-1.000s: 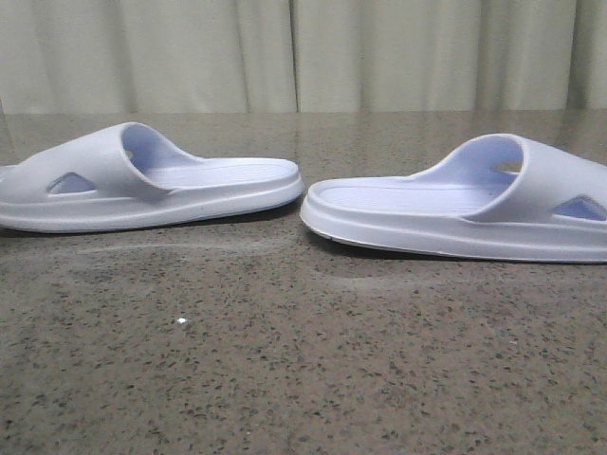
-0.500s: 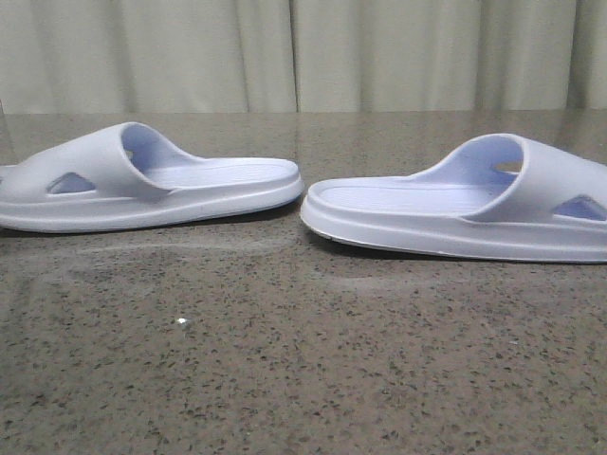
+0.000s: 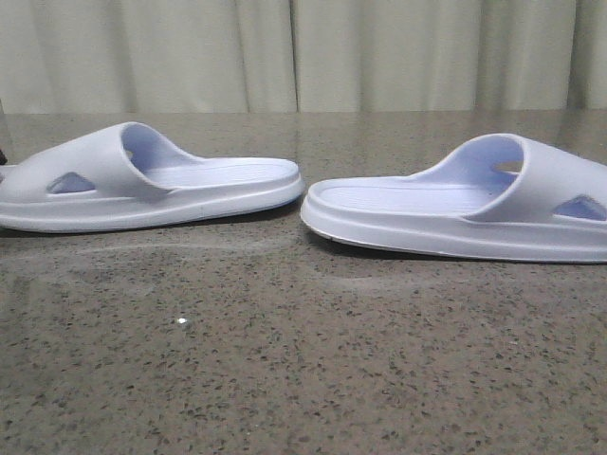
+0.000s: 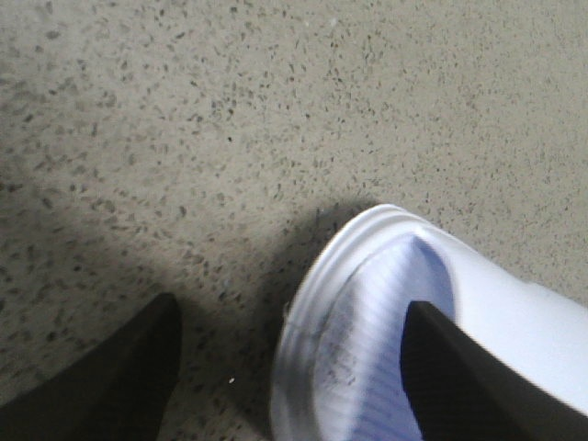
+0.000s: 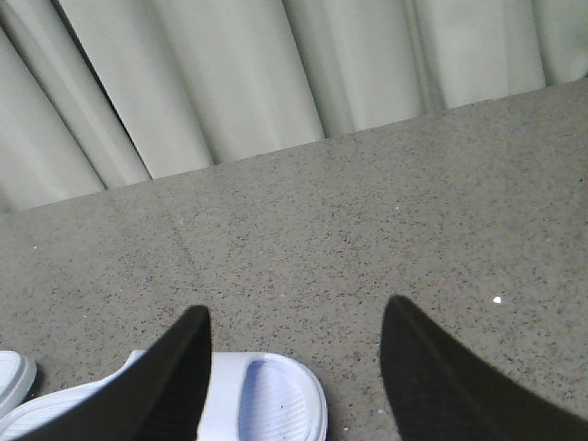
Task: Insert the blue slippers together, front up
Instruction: 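Close the left gripper on the heel rim of its slipper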
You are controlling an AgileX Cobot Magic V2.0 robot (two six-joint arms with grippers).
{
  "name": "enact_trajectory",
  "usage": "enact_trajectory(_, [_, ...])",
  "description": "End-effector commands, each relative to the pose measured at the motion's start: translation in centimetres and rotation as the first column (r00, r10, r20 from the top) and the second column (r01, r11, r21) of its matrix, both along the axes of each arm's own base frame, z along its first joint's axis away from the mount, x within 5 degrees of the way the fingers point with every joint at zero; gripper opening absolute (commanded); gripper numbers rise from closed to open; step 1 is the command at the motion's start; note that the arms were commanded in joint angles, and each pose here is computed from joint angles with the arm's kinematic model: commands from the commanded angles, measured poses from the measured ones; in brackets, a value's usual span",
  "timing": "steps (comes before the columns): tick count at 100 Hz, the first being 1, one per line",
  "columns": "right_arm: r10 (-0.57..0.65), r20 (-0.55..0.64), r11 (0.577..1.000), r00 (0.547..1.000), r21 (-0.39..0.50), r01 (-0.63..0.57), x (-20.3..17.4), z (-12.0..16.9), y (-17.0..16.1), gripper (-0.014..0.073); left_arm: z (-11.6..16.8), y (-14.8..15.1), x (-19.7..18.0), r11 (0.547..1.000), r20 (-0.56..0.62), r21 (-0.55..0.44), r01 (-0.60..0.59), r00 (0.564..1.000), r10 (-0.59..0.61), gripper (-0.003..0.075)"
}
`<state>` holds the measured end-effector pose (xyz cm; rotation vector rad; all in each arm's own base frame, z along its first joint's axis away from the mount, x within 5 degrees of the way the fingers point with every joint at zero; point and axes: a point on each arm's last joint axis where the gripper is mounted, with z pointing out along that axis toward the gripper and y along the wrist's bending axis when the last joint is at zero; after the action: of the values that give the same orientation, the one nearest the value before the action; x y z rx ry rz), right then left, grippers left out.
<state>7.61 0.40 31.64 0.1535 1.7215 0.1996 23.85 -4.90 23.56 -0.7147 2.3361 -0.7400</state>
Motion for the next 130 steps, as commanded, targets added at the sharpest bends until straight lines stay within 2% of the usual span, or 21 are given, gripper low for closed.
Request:
enact_trajectory(1, [-0.014, 0.108, 1.000, 0.994, 0.004, 0.014, 0.2, 1.9, -0.1, 0.0351, 0.7, -0.8, 0.6, 1.000, 0.038, -0.017, 0.000, 0.999, 0.001, 0.0456])
enact_trajectory(18, [-0.013, 0.108, 1.000, 0.994, 0.015, 0.011, 0.2, 1.9, -0.1, 0.0351, 0.2, -1.9, 0.9, 1.000, 0.034, -0.017, 0.017, 0.999, -0.017, 0.0456])
enact_trajectory(42, [-0.011, 0.107, 1.000, 0.994, 0.028, 0.008, 0.2, 1.9, -0.1, 0.0351, 0.0, -2.0, 1.0, 0.999, 0.026, -0.041, -0.002, 1.000, 0.003, 0.0445])
enact_trajectory(51, [-0.011, 0.107, 1.000, 0.994, 0.028, 0.008, 0.2, 1.9, -0.1, 0.0351, 0.0, -2.0, 1.0, 0.999, 0.026, -0.041, -0.002, 1.000, 0.003, 0.0374])
enact_trajectory(68, [-0.011, 0.107, 1.000, 0.994, 0.028, 0.008, 0.2, 1.9, -0.1, 0.0351, 0.0, -2.0, 1.0, 0.999, 0.021, -0.043, 0.002, 1.000, -0.001, 0.0156])
enact_trajectory(82, [-0.011, 0.107, 1.000, 0.994, 0.029, 0.008, 0.2, 1.9, 0.0, 0.0351, 0.0, -2.0, 1.0, 0.999, 0.021, -0.044, 0.001, 1.000, 0.000, 0.0015])
enact_trajectory(111, [-0.011, 0.107, 1.000, 0.994, 0.029, 0.008, 0.2, 1.9, 0.0, 0.0351, 0.2, -2.1, 0.8, 0.999, 0.025, -0.049, 0.003, 1.000, -0.002, 0.0016])
enact_trajectory(130, [-0.011, 0.107, 1.000, 0.994, 0.029, 0.008, 0.2, 1.9, 0.0, 0.0351, 2.5, -1.9, -0.3, 0.996, 0.109, -0.084, 0.002, 0.994, 0.007, 0.0016])
